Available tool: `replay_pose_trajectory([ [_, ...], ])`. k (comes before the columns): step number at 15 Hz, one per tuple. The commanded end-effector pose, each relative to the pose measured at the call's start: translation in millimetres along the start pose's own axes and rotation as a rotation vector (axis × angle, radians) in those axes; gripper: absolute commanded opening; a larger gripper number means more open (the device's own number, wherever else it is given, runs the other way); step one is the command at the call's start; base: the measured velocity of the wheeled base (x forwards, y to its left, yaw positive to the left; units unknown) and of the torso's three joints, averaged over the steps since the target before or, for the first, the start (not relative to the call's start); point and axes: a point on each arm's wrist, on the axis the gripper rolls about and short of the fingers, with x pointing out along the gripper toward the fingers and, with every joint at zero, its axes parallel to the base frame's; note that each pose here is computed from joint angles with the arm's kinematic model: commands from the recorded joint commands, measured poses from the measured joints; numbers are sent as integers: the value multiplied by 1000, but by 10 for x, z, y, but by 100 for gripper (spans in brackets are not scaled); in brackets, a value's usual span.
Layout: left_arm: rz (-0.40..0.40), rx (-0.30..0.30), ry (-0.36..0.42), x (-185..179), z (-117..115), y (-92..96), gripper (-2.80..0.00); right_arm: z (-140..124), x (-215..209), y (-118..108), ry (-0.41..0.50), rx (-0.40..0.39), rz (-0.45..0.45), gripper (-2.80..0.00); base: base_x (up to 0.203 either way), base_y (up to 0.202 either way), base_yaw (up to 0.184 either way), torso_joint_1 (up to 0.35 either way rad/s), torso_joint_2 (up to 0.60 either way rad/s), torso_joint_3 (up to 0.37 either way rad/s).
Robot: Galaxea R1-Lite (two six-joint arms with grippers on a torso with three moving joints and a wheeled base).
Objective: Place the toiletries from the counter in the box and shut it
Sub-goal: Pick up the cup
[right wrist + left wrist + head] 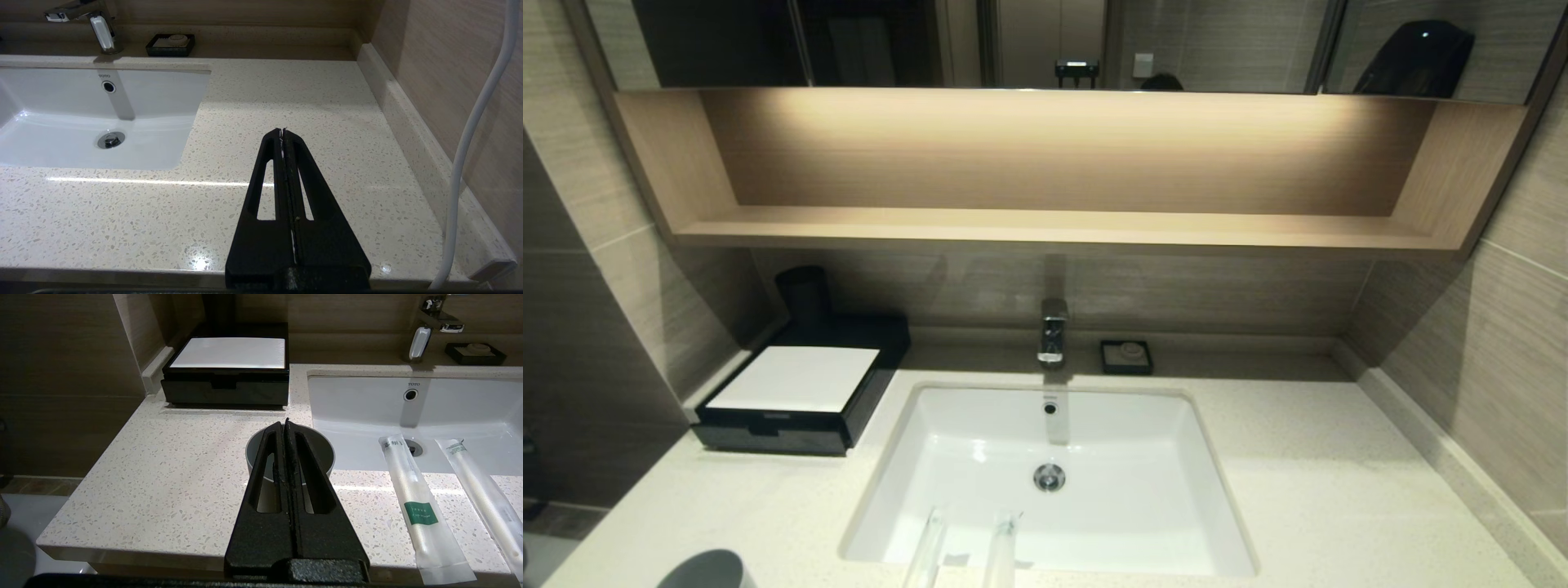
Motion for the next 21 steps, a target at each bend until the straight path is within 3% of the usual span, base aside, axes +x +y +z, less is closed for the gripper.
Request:
replay_pose_trajectory([
  [1,0,1,-1,-1,0,0,-280,-1,-1,0,-1,-1,0,-280,0,0,0,0,0,0],
  [21,-1,11,3,0,-8,-1,-280,-1,-1,0,-1,-1,0,-280,0,0,0,0,0,0],
])
